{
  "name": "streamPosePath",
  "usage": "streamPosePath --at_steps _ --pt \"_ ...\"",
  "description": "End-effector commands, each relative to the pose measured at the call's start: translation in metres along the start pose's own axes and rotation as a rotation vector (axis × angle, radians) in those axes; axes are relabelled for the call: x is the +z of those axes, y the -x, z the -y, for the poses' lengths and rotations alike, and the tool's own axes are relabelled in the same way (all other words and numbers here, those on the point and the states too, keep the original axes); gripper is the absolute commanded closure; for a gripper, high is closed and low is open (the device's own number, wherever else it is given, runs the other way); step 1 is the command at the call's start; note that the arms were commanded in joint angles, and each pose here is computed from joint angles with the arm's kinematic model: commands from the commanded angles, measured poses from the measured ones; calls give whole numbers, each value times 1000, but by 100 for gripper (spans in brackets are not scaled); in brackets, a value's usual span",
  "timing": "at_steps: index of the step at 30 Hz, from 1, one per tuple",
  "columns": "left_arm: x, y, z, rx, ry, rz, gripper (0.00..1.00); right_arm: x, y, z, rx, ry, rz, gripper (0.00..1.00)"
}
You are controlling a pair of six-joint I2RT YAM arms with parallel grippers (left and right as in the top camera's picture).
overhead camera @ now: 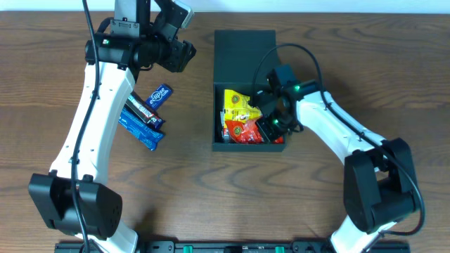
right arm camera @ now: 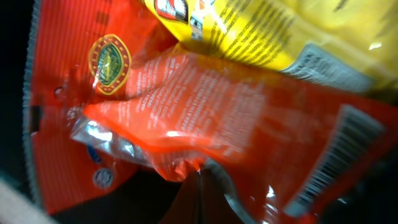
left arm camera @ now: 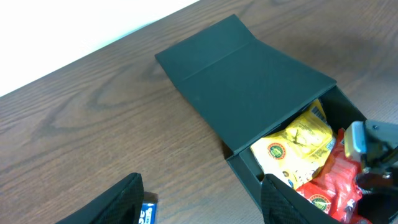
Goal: Pack container
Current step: 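Withdraw the right gripper and lower the left gripper to the blue bars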
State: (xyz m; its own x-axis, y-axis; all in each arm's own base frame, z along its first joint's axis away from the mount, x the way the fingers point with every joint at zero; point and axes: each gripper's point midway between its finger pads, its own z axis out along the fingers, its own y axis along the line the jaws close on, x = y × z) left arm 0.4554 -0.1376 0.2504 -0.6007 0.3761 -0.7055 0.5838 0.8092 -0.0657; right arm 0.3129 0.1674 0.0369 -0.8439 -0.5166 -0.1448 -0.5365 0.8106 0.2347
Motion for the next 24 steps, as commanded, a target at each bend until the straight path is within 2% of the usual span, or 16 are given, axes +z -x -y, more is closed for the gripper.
streamPosePath --at_steps 1,7,10,14,16,18,19,20,23,24 --pt "4 -3 -1 -7 -4 -13 38 13 -10 10 58 -27 -23 99" --pt "4 -6 -1 -11 -5 -22 39 -4 7 -5 69 49 19 99" --pt "3 -14 -10 -44 50 -60 38 -37 31 -14 46 66 96 99" --pt "-1 -36 -21 -89 95 -140 38 -100 67 -22 -9 32 274 99" --pt "-6 -48 -31 -220 141 -178 39 -136 81 -21 -29 -8 380 99" --pt "-14 -68 -51 -419 259 -224 39 -164 88 -18 -32 -38 458 98" --pt "-18 -77 -57 -469 293 -251 39 -175 90 -15 -28 -48 492 98" --pt "-22 -88 -60 -496 301 -285 39 -189 92 -10 -14 -60 532 85" --pt "-35 -112 -66 -587 320 -358 40 -216 90 10 28 -96 605 29" --pt "-40 -121 -69 -654 343 -380 41 -223 88 18 46 -109 620 16"
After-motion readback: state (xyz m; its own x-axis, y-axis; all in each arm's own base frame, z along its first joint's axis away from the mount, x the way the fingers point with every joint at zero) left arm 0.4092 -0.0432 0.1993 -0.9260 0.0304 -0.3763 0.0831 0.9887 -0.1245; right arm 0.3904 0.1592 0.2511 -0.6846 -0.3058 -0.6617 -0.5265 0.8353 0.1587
